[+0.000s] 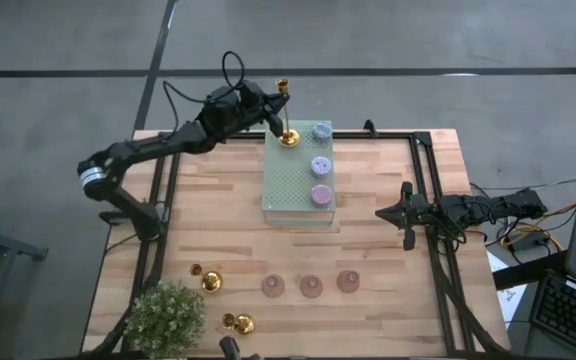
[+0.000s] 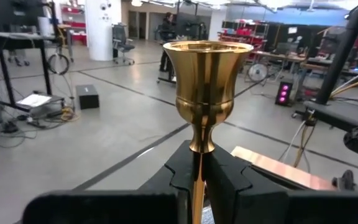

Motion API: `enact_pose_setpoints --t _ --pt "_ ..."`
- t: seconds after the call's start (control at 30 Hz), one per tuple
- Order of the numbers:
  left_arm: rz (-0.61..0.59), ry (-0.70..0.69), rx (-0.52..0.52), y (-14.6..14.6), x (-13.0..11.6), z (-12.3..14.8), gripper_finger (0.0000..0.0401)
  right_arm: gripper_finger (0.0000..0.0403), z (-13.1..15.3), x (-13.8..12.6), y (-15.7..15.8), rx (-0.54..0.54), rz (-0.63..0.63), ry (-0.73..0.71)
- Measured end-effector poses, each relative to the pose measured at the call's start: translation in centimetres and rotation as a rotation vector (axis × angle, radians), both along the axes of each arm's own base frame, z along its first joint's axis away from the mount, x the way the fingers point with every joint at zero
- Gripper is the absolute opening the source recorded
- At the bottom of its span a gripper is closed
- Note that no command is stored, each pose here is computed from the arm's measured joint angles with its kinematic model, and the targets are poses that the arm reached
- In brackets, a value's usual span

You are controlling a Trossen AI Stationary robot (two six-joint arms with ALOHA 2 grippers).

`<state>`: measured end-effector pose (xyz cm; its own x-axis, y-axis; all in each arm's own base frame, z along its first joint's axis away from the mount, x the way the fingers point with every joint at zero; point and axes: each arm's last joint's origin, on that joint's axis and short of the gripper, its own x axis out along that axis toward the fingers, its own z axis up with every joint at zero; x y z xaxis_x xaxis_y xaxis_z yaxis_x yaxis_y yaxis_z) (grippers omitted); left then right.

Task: Pick & Place candle stick holders
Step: Put the top gold candle holder on the shelf

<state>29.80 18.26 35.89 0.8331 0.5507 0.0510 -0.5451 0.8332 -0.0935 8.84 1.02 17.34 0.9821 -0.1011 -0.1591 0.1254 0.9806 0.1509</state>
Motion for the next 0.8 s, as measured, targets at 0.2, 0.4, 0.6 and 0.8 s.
enact_pose_setpoints --t 0.2,0.4,0.6,0.8 --pt "-0.014 -0.001 0.004 0.7 1.1 -0.8 0.0028 0.0013 0.0 0.0 0.0 0.000 -0.001 0.000" --pt "-0.013 -0.017 0.021 1.1 1.6 -1.3 0.0028 0.0013 0.0 0.0 0.0 0.000 0.000 0.000" --pt "-0.012 -0.019 0.022 1.2 1.8 -1.5 0.0028 0.0013 0.0 0.0 0.0 0.000 0.000 0.000" --pt "-0.011 -0.020 0.023 1.4 2.1 -1.7 0.0028 0.0013 0.0 0.0 0.0 0.000 -0.001 0.000"
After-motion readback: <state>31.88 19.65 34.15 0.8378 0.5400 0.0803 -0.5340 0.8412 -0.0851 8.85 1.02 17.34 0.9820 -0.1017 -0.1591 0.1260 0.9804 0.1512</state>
